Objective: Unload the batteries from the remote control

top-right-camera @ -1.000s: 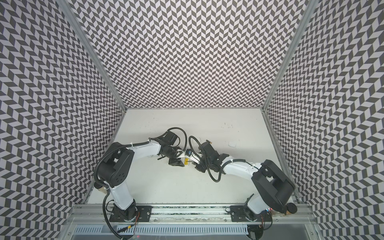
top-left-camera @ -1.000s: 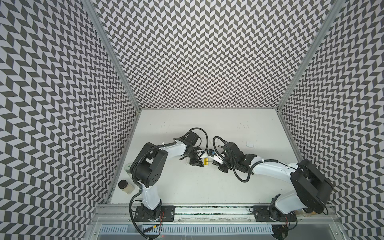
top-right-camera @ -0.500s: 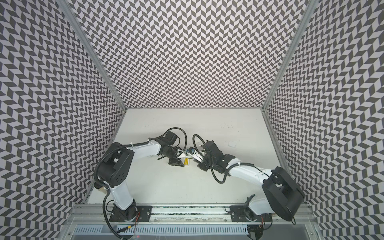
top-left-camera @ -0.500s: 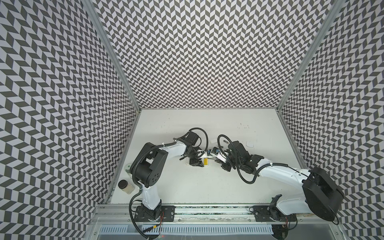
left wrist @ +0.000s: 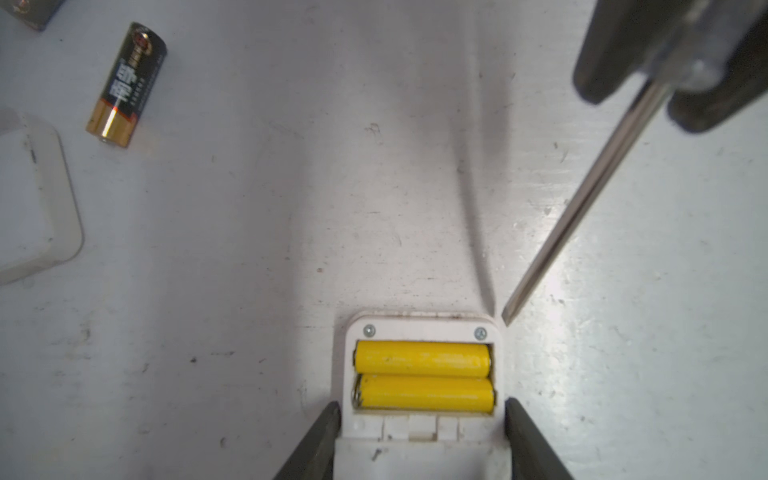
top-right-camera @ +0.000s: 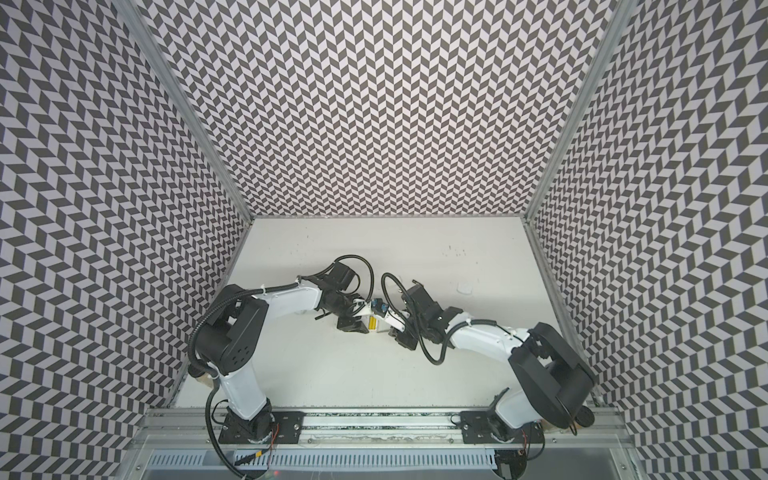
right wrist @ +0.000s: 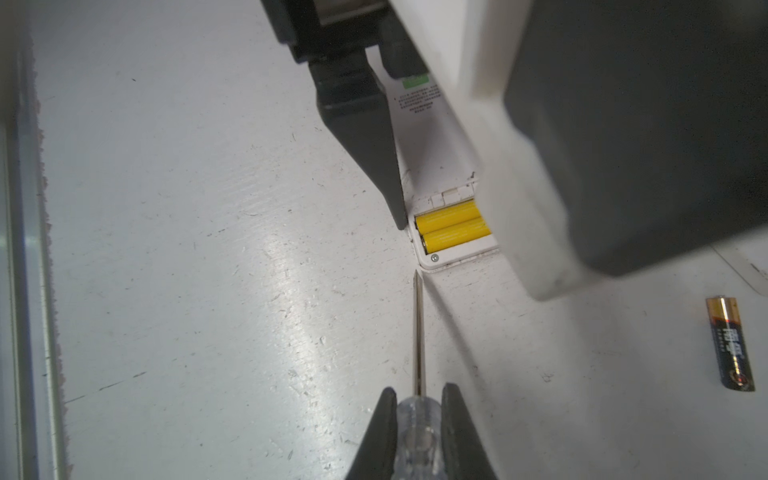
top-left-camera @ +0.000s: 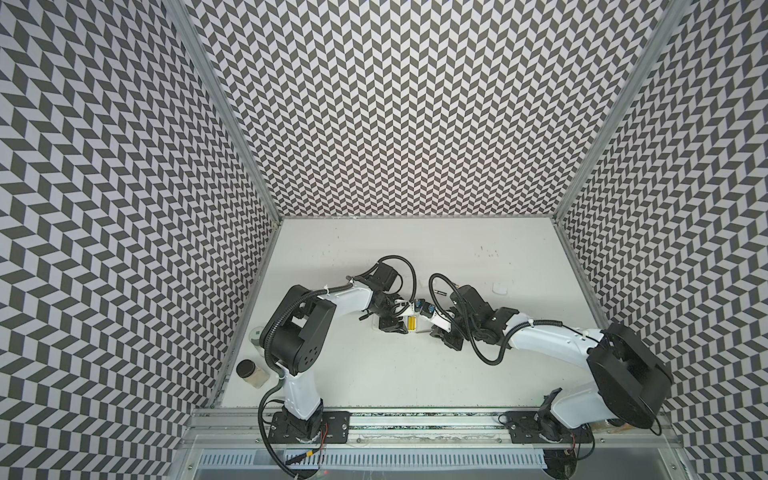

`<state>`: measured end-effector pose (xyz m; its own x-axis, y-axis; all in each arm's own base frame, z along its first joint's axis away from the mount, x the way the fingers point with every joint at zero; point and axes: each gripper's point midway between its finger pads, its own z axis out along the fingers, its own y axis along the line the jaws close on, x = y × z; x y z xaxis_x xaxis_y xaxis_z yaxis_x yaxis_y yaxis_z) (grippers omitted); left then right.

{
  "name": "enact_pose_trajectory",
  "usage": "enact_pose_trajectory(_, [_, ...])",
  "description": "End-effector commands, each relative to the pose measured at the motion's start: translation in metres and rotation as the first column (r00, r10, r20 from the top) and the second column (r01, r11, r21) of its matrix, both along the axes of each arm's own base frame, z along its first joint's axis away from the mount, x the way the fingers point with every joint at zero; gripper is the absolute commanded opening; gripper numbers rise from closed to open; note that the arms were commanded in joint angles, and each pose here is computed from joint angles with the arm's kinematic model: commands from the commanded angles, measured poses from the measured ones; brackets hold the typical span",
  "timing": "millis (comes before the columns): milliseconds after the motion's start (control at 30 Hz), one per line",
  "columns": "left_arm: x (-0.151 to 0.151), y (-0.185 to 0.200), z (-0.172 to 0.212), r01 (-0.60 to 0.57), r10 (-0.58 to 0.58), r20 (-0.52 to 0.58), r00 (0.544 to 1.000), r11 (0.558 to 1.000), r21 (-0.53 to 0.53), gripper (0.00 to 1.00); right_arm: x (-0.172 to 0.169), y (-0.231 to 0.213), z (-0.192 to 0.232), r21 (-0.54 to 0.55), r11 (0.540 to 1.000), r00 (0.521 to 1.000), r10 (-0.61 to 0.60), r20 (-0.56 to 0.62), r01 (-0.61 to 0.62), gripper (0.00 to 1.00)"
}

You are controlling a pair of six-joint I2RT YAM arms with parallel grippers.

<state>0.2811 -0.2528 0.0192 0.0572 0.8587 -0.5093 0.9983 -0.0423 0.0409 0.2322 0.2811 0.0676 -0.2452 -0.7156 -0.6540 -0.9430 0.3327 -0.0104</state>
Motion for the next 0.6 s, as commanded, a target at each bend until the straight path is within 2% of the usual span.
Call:
enact_pose_trajectory(0, [-0.03,0.023,-0.032,0.006,0.01,-0.126,0.992,0.992,0.123,0.51,0.011,0.012,0.023,0.071,0.997,0.999,0.006,0.052,-0.01,0.0])
enact_pose_trajectory(200, [-0.033,0.023,-0.033,0.006,0.011,-0.133,0.991,0.992,0.125,0.5,0.016,0.014,0.033,0.131,0.991,0.999,-0.006,0.039,0.001,0.0])
enact_pose_trajectory(567, [-0.03,0.023,-0.034,0.007,0.009,-0.126,0.992,0.992,0.124,0.5,0.015,0.016,0.031,0.156,0.988,1.0,0.009,0.005,-0.009,0.0])
